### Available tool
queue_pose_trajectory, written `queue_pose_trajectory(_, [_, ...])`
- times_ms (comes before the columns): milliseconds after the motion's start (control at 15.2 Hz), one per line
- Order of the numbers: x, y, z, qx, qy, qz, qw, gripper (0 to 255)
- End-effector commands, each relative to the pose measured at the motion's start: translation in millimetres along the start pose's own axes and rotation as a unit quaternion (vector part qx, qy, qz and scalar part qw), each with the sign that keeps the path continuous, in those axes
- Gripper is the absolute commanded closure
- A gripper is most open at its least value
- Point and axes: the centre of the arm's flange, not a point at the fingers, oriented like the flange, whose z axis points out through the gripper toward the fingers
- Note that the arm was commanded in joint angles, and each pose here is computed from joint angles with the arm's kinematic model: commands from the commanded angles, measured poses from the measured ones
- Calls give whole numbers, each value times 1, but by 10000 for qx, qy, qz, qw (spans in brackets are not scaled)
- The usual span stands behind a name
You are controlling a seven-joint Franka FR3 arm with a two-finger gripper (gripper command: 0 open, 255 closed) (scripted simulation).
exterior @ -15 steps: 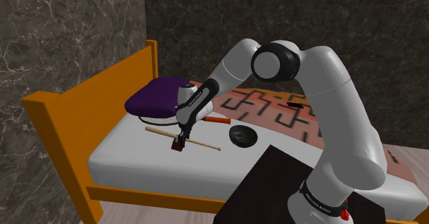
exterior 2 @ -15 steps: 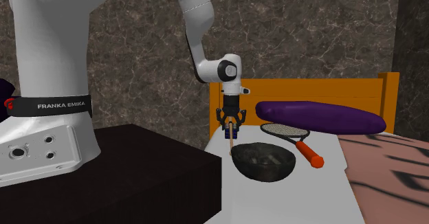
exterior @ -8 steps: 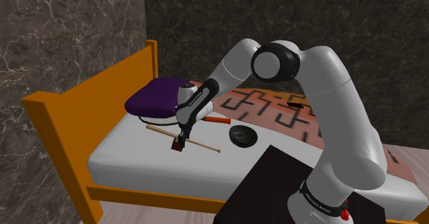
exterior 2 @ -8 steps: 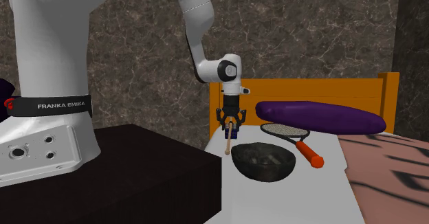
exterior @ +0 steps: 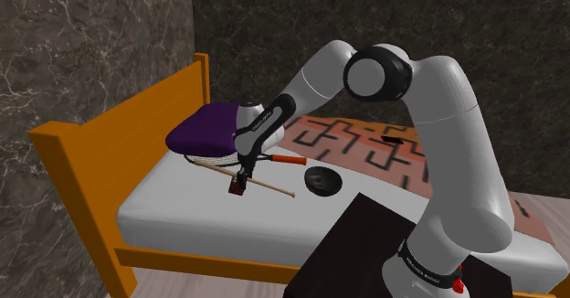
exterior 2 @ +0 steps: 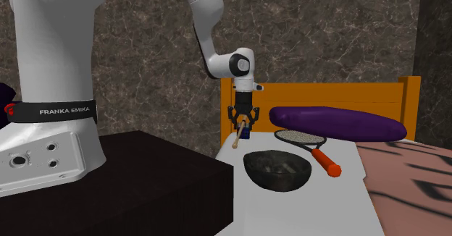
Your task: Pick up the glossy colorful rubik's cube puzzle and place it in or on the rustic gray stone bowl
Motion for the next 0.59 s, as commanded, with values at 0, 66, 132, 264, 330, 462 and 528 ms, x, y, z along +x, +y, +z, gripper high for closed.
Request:
queue_pose_trajectory(0, [0, 0, -10, 0, 0, 1, 10000, 255])
queue_pose_trajectory(66, [0, 0, -16, 0, 0, 1, 10000, 255])
queue_pose_trajectory(132, [0, 0, -21, 0, 0, 1, 10000, 255])
queue_pose_trajectory(264, [0, 0, -31, 0, 0, 1, 10000, 255])
queue_pose_trajectory(330, [0, 0, -37, 0, 0, 1, 10000, 255])
queue_pose_trajectory(462, [-1, 0, -47, 0, 0, 1, 10000, 255])
queue_pose_trajectory(528, [-1, 0, -53, 0, 0, 1, 10000, 255])
